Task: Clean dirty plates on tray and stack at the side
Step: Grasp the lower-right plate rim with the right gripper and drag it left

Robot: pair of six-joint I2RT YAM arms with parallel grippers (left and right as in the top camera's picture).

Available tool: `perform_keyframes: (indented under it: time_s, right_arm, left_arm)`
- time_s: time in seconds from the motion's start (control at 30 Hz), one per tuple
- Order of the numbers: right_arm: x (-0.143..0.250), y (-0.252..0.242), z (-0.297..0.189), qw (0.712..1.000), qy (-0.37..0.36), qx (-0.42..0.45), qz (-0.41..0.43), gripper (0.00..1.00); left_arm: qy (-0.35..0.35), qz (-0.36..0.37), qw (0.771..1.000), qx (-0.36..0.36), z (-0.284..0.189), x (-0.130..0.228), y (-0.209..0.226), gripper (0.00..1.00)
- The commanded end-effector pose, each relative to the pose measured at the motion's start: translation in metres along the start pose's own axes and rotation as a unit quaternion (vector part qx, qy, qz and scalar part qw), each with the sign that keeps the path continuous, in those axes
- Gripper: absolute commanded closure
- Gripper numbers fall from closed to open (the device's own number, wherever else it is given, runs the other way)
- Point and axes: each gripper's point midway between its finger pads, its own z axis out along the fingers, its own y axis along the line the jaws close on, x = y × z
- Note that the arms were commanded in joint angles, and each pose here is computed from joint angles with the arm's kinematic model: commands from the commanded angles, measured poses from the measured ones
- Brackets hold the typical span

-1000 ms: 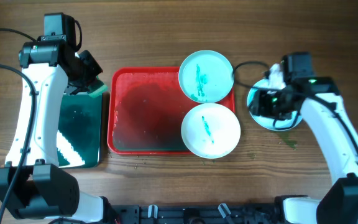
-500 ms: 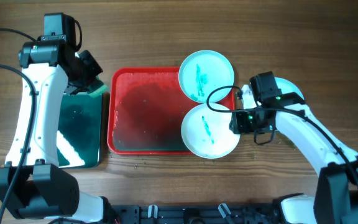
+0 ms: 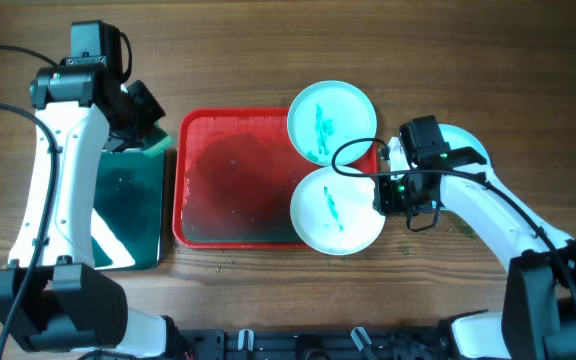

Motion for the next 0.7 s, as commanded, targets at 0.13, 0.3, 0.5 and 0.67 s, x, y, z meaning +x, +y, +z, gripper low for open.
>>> perform_keyframes:
  time_s: [0.13, 0.3, 0.5, 0.67]
  right_arm:
    - [0.005, -0.012, 0.009, 0.999, 0.010, 0.030, 0.025, 0.96]
    - [0.014, 0.010, 0.003, 0.998, 0.040, -0.024, 0.029, 0.96]
    - [-0.010, 0.094, -0.027, 0.997, 0.006, -0.081, -0.004, 0.96]
    - [-0.061, 0.139, -0.024, 0.988, -0.135, -0.066, 0.033, 0.96]
  left_arm:
    - [-0.002, 0.007, 1.000, -0.001, 0.001, -0.002, 0.000, 0.96]
    - [0.000, 0.007, 1.000, -0.002, 0.001, -0.001, 0.001, 0.96]
    - [0.000, 0.006, 1.000, -0.002, 0.001, -0.001, 0.000, 0.96]
    - [0.000, 0.006, 1.000, -0.001, 0.001, -0.002, 0.000, 0.96]
